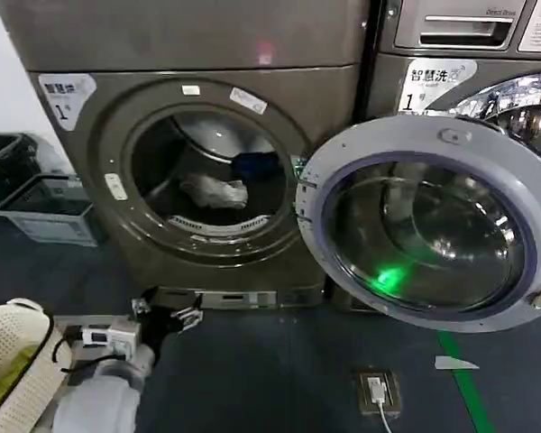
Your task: Grasp the clothes from the dryer.
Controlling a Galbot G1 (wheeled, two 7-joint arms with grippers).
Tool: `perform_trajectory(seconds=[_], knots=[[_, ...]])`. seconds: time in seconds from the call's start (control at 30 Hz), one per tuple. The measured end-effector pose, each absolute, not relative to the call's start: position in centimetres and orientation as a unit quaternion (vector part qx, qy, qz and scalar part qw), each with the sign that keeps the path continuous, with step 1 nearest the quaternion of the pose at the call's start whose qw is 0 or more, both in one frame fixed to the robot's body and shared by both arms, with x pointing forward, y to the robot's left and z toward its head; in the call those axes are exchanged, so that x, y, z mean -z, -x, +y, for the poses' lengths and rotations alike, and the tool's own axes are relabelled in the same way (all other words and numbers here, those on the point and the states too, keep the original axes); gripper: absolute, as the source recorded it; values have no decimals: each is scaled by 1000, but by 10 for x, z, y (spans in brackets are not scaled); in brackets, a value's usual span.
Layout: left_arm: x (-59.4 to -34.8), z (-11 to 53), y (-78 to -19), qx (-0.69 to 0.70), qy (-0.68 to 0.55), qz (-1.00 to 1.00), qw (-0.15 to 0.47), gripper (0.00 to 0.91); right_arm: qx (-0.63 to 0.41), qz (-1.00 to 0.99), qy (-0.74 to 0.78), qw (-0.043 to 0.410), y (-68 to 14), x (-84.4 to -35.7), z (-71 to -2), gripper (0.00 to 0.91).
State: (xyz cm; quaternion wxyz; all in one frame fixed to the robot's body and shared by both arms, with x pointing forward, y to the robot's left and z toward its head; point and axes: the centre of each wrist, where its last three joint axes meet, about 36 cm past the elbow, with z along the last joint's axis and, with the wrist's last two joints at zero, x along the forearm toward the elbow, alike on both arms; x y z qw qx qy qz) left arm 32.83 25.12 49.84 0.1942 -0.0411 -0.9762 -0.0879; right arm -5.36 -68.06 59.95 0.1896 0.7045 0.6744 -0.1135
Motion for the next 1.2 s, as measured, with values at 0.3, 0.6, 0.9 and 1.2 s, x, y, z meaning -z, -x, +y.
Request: perform_trajectory(seconds=[0.3, 0.6, 0.9, 1.2], knots=[[-496, 248, -329, 86, 44, -976, 197, 907, 114, 674, -705, 189, 55, -600, -682, 907], [-495, 249, -330, 89, 41, -975, 199, 907, 117, 674, -704, 190, 55, -604, -683, 907], [-495, 250, -332, 92, 40, -975, 197, 907, 118, 673, -706, 188, 58, -604, -682, 907], [-495, 250, -332, 100, 40, -974, 199, 907, 118, 674, -704, 190, 56, -604, -682, 907]])
